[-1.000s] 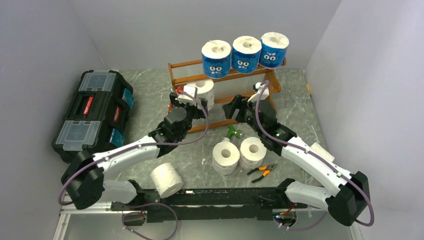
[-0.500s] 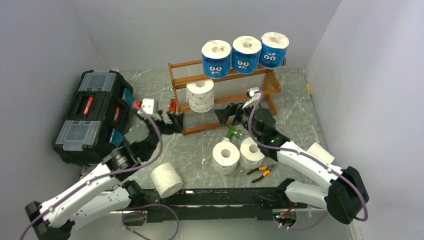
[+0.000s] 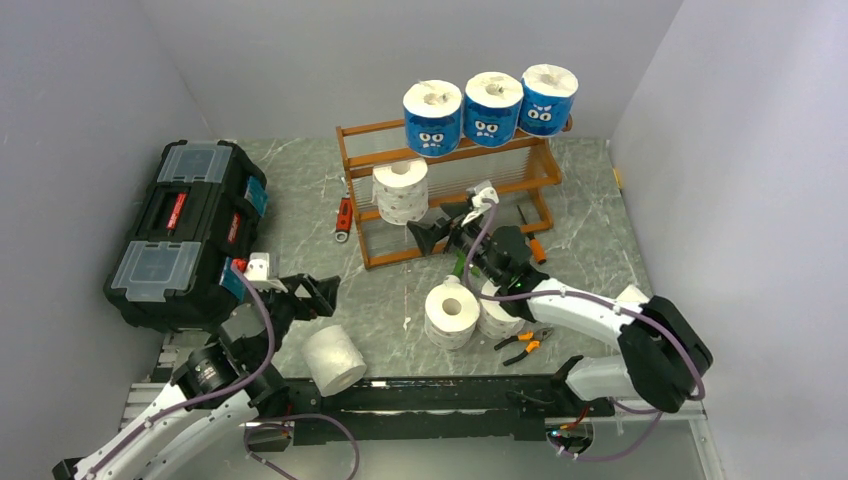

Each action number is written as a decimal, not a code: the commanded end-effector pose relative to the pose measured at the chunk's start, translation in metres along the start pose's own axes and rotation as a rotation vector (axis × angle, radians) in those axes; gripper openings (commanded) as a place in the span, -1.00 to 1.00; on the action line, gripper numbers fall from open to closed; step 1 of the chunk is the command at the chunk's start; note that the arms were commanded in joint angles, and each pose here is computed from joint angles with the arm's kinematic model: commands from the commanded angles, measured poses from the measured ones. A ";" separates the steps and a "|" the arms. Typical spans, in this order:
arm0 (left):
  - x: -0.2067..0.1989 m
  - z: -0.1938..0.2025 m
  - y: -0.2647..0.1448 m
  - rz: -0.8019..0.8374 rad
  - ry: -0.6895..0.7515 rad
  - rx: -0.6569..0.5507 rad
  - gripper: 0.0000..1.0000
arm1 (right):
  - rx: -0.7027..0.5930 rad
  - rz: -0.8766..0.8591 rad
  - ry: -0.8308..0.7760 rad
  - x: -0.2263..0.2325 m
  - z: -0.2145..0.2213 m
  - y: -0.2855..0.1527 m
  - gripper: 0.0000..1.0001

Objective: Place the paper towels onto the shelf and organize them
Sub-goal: Place the paper towel on the shelf.

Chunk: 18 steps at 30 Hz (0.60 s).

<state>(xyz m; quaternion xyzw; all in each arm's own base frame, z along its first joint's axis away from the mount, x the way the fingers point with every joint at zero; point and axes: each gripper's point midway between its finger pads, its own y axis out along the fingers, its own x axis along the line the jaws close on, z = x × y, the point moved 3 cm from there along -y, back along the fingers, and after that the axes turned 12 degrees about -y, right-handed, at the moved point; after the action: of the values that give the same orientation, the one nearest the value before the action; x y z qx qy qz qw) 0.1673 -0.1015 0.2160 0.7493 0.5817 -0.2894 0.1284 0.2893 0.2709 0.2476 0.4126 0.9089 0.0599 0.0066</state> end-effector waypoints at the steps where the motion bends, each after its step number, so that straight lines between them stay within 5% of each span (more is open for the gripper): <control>1: 0.007 0.007 -0.006 -0.012 -0.040 0.021 0.97 | -0.085 0.010 -0.056 -0.001 -0.012 0.015 0.91; 18: 0.015 0.016 -0.008 -0.039 -0.060 0.041 0.99 | -0.093 0.073 -0.065 -0.008 0.004 0.051 0.93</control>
<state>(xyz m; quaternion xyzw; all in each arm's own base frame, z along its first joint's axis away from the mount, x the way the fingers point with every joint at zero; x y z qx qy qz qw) 0.1587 -0.0953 0.1979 0.7332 0.5875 -0.3208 0.1200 0.3214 0.2938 0.2211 0.4345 0.8991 0.0466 0.0239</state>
